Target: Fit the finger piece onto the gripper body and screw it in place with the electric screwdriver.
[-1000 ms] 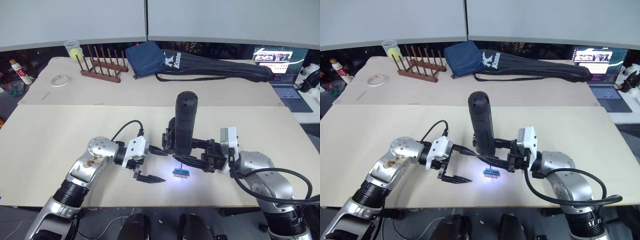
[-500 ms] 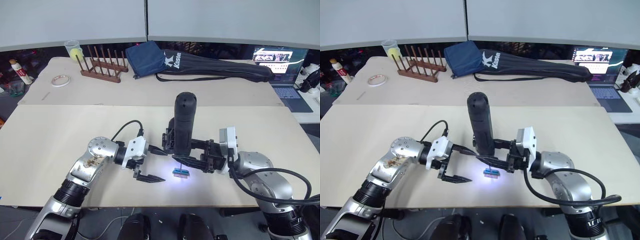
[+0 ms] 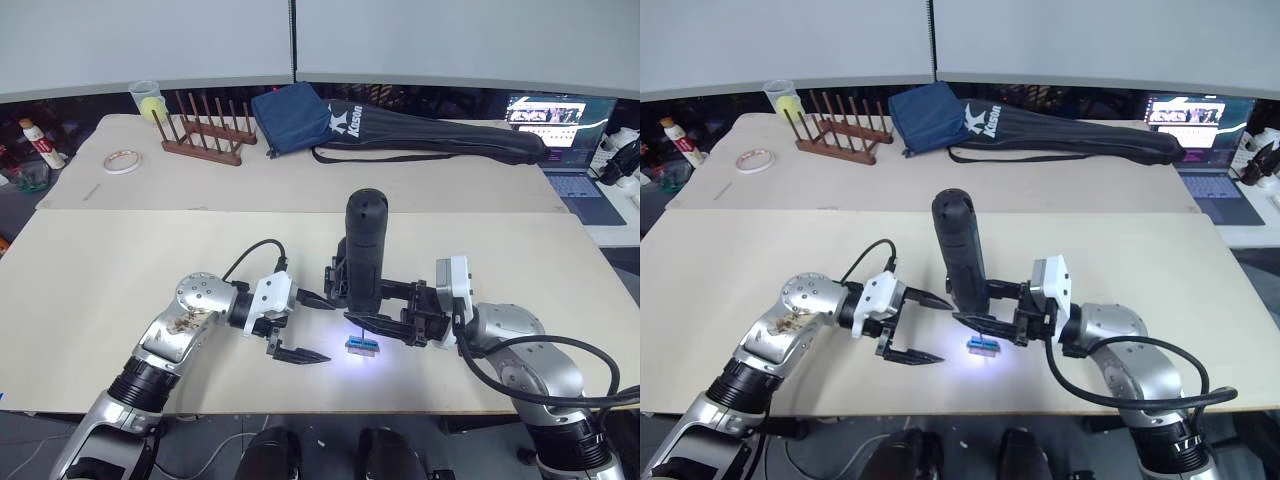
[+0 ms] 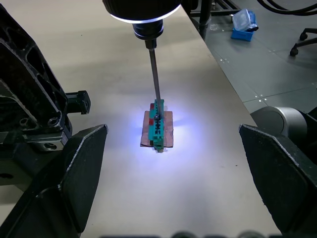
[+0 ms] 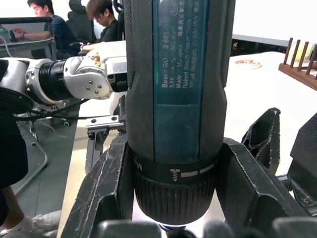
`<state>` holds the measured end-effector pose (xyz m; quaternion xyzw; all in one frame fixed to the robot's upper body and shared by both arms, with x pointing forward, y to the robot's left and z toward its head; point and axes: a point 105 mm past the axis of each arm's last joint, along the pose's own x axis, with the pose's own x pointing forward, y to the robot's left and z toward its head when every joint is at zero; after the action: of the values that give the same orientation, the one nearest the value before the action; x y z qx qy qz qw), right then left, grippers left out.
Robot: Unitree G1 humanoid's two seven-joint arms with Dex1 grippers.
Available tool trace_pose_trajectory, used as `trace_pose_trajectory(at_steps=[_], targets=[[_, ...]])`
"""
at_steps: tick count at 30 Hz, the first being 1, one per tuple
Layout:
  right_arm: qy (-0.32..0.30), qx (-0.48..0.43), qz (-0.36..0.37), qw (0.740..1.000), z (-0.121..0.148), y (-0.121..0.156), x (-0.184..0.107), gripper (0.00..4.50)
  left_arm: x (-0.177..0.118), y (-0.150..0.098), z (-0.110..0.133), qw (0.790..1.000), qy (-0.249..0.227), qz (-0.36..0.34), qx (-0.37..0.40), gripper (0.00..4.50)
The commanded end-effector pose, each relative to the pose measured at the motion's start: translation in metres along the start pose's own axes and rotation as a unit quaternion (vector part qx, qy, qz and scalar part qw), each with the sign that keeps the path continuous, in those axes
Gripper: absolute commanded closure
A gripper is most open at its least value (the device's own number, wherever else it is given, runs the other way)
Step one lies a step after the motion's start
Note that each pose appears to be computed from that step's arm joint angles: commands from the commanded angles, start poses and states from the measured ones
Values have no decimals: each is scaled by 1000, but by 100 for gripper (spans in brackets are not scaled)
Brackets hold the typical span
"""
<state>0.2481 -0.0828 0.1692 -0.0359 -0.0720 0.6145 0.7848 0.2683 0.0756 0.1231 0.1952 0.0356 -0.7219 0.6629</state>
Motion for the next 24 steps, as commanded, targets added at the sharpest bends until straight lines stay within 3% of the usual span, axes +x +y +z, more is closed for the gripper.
trace_pose_trajectory(at_steps=[1, 16, 24], targets=[[-27, -24, 23, 999, 21, 8, 3, 260, -1, 4, 7, 1000, 1, 3, 20, 0], [-7, -6, 24, 1000, 11, 9, 0, 260, 1, 4, 8, 1000, 0, 2, 22, 0], [-38, -10, 26, 999, 34, 12, 0, 260, 4, -2, 6, 1000, 0, -10, 18, 0]])
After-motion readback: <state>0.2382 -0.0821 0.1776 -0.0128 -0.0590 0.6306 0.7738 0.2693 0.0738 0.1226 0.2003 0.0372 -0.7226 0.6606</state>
